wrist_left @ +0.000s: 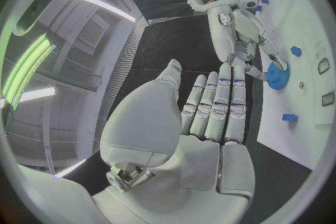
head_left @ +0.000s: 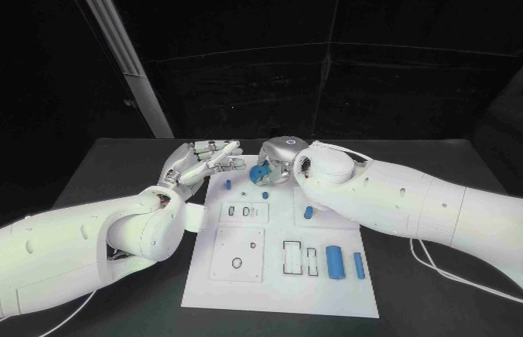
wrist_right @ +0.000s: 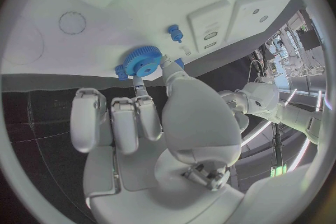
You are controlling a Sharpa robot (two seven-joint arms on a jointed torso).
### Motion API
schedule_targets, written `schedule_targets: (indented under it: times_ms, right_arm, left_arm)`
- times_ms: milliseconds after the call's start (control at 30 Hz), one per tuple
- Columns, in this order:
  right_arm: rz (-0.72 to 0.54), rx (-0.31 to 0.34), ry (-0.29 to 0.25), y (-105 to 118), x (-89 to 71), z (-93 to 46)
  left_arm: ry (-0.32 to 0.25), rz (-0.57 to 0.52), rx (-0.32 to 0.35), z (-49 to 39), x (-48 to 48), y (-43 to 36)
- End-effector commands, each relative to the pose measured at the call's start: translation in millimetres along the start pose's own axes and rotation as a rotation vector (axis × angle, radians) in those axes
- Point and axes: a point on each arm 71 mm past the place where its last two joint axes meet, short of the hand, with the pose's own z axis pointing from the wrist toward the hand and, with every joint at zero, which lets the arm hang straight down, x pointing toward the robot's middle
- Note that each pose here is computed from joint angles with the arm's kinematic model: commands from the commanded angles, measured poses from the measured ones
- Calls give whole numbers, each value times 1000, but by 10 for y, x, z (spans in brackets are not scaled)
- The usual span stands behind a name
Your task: Assemble the parts on the task board
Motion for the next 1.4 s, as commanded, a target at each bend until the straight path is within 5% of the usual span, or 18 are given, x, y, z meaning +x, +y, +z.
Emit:
schedule_targets:
  times_ms: [33,867,1167,1400]
  right_arm:
    - [-9,2,6,4,-1,1]
    - [26,42,14,-115,8,-9]
    - [90,-34,-150,-136,-114,-80]
    - [217,-140,-262,-385,-215,-316]
  left_arm:
    - [16,-3,8,5,17,-12]
    - [13,-2,5,4,10,-13]
    - [10,-1,5,-1,-7,-18]
    - [7,0,6,-7,-27,-22]
